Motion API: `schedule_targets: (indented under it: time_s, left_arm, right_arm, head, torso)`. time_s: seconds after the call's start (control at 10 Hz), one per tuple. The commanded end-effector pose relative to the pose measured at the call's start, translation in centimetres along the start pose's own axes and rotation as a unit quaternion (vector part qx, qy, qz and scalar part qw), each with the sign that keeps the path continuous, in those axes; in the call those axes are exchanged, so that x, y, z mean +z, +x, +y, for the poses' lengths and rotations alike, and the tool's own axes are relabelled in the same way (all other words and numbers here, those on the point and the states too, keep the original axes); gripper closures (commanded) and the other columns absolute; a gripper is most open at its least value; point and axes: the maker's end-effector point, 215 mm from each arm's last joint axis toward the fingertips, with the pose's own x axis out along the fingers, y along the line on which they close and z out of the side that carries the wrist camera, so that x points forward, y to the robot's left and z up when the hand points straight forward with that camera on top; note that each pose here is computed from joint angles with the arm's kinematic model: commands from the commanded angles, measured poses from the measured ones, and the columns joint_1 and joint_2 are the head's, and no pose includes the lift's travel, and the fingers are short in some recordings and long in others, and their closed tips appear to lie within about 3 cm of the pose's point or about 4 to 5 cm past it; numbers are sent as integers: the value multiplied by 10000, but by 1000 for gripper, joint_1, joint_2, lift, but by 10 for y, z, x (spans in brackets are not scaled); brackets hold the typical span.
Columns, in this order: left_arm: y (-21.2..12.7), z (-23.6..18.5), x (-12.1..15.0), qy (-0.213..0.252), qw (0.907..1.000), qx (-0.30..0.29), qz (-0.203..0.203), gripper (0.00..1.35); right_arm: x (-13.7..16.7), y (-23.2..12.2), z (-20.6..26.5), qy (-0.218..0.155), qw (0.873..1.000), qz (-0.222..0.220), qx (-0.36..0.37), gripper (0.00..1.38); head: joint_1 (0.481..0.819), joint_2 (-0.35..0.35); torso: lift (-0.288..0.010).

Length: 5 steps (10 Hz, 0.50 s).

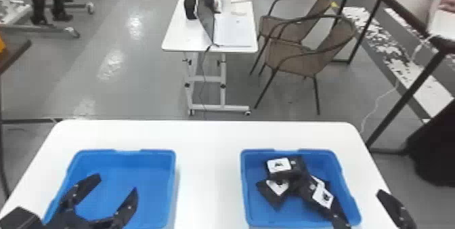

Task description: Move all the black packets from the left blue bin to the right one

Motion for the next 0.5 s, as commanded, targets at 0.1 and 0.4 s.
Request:
schedule_targets:
  time_s: [0.1,0.4]
  left_arm:
    - [0,-1,-1,-41,10000,2,7,150]
    - [1,-1,1,-20,10000,3,-25,150]
  right_arm:
    - [-2,0,0,21,10000,37,-5,159]
    - [-3,0,1,38,10000,56,-2,159]
  head:
    - [695,-63]
    - [695,-63]
  torso:
    - [0]
    - [0]
